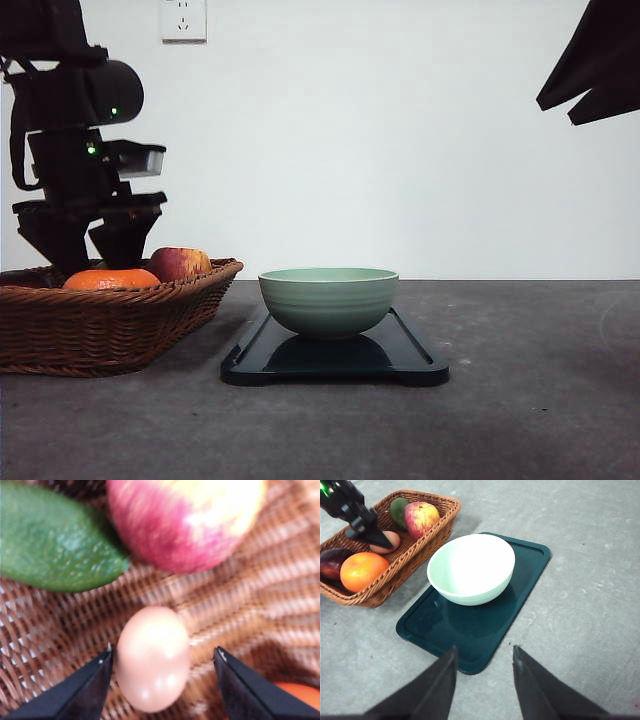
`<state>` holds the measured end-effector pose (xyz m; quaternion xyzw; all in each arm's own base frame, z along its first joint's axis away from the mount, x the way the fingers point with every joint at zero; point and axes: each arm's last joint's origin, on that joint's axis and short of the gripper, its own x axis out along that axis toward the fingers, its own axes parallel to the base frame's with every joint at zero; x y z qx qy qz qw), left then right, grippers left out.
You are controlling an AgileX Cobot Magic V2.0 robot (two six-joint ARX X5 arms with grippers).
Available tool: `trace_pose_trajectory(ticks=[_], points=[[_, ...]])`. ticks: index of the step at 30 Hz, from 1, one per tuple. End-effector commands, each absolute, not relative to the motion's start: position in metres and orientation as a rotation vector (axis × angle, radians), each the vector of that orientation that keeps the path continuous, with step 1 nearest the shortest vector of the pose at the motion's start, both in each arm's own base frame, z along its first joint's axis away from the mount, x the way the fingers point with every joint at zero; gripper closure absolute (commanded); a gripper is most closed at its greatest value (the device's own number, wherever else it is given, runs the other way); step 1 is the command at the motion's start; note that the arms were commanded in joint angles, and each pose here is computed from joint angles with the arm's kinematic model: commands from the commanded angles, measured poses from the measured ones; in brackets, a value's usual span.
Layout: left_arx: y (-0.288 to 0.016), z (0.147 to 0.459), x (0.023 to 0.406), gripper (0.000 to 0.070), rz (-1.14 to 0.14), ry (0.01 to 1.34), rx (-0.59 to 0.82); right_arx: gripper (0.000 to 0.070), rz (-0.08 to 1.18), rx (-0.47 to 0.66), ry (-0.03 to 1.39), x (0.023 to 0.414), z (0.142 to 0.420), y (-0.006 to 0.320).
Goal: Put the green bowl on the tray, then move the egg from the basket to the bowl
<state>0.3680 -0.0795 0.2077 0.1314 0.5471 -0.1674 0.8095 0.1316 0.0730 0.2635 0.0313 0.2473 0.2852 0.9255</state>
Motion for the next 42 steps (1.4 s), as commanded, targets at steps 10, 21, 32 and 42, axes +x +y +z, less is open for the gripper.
trace_pose_trajectory(ticks=[10, 21, 32, 42], points=[[-0.0815, 0.2071, 0.3760, 0.0314, -0.356, 1.138, 0.282, 0.0491, 0.563, 0.069, 0.495, 0.1327, 0.2663, 0.0737], [-0.0796, 0.2080, 0.3784, 0.0313, -0.349, 1.116, 0.278, 0.0491, 0.561, 0.069, 0.495, 0.1328, 0.2664, 0.0736], [-0.0765, 0.2077, 0.3786, 0.0313, -0.331, 1.125, 0.257, 0.0491, 0.556, 0.068, 0.493, 0.1328, 0.2664, 0.0735], [-0.0767, 0.2031, 0.3790, 0.0313, -0.331, 1.146, 0.255, 0.0491, 0.542, 0.065, 0.491, 0.1331, 0.2664, 0.0732]])
